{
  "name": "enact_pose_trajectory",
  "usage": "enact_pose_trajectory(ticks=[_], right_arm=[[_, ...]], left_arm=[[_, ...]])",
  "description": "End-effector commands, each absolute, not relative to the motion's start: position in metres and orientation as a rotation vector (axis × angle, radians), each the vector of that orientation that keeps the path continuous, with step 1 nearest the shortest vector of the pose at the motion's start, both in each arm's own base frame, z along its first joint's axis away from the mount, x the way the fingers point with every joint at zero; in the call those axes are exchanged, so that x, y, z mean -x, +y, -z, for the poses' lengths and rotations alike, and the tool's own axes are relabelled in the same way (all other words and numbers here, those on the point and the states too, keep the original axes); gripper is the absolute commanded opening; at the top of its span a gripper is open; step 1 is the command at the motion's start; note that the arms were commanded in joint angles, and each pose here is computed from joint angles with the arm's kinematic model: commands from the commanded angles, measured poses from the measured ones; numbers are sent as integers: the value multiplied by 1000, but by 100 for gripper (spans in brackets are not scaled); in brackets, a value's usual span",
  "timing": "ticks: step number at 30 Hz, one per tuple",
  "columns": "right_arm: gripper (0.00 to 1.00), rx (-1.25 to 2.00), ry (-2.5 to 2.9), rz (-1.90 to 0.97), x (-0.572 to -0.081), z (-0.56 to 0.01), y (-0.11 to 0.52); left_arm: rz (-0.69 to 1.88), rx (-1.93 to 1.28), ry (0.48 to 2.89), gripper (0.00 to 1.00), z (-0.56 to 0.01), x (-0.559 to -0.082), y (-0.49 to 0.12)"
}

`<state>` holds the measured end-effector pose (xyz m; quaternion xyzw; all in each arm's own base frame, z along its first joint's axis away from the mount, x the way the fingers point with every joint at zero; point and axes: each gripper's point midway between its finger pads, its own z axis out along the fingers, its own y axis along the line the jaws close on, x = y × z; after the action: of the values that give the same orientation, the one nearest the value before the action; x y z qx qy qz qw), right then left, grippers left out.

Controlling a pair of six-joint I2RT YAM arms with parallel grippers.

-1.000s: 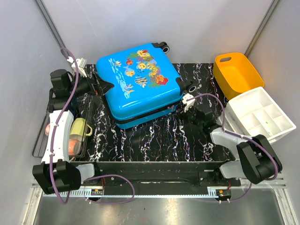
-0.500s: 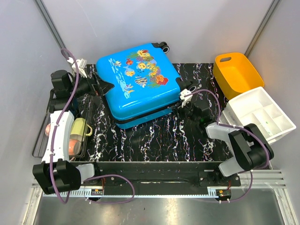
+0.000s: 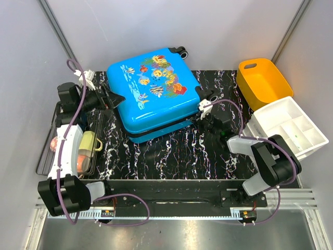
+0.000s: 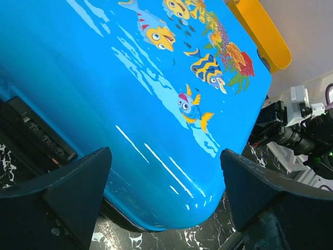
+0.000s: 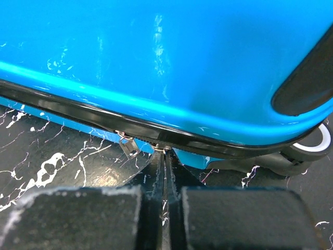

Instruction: Open, take out, and arrange the luggage

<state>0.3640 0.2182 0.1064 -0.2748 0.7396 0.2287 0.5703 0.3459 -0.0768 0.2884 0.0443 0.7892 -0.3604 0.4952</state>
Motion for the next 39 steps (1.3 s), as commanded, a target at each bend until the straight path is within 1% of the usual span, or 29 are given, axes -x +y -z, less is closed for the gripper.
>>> enact_pose_trajectory(ticks=[1,5,9,14,17,24,32,38,39], right_arm=[[0,599,1615,-491,-372,-146,213],[0,557,1633,-412,-372,-148,199],[0,500,1630,-353,-383,-162,187],[0,461,1664,-147,-405,-161,158],[0,457,1655,-77,-412,-161,143],[0,480,1551,-121,-428,-166,132],[0,420,1447,-92,-461,-181,109],[0,426,1340,-164,-467,-188,116],[0,444,1338,-184,-468,-180,121]], left_arm=[[850,-109,1844,91,-303,-349,-72],[839,-94,1850,91,-301,-350,-68],[823,-61,1883,90,-295,-352,-62],[810,0,1928,89,-287,-354,-52],[814,32,1966,88,-281,-355,-45],[819,76,2010,85,-269,-360,-36],[848,101,2066,81,-252,-376,-32],[875,70,2073,80,-251,-393,-30],[880,67,2075,80,-251,-394,-30]])
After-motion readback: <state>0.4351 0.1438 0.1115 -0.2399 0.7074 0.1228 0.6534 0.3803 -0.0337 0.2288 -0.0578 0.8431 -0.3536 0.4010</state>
